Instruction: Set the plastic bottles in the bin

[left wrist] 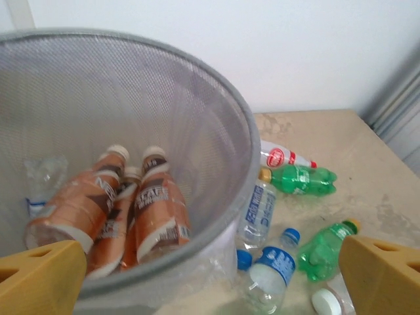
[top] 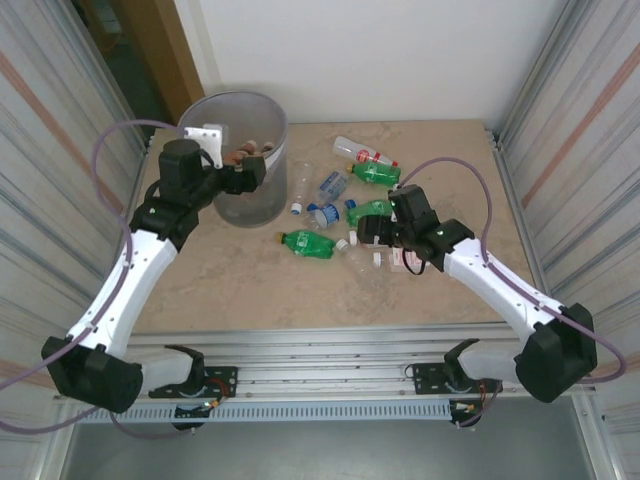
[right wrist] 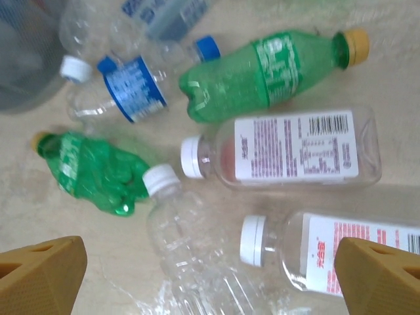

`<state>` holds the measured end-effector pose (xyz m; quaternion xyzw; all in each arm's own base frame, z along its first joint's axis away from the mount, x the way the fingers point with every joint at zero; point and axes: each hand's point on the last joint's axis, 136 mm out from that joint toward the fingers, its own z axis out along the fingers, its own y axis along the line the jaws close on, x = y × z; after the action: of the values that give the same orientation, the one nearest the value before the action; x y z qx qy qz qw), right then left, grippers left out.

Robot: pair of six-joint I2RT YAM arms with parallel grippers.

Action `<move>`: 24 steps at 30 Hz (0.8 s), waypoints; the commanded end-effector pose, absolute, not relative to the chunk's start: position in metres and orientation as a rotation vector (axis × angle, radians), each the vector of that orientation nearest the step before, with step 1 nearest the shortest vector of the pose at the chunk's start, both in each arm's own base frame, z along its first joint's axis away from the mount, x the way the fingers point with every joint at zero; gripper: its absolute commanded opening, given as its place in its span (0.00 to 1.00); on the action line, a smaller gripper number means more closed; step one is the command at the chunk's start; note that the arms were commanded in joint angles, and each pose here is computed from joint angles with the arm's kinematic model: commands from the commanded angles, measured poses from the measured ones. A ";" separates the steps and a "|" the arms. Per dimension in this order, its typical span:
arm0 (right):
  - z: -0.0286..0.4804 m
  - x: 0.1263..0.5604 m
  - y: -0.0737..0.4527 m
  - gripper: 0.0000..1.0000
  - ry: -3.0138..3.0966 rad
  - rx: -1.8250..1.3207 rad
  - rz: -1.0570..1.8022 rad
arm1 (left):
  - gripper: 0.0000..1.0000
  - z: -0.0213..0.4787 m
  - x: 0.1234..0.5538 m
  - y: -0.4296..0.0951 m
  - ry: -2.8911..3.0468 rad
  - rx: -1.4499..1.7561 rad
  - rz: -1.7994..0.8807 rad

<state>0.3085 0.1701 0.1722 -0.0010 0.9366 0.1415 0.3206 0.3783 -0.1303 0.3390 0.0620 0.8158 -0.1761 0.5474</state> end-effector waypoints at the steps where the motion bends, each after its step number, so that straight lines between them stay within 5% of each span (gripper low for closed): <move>1: 0.160 0.296 0.177 0.94 2.553 -0.025 0.367 | 0.99 0.337 0.368 -0.136 1.892 0.101 -0.527; 24: 0.078 0.268 0.211 0.79 2.850 -0.302 0.193 | 0.99 0.298 0.359 -0.118 1.871 -0.028 -0.503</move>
<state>0.2708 0.2101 0.0791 -0.0904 0.9818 0.0792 0.1468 0.3612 -0.1234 0.2869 0.0019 0.8079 -0.2150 0.5487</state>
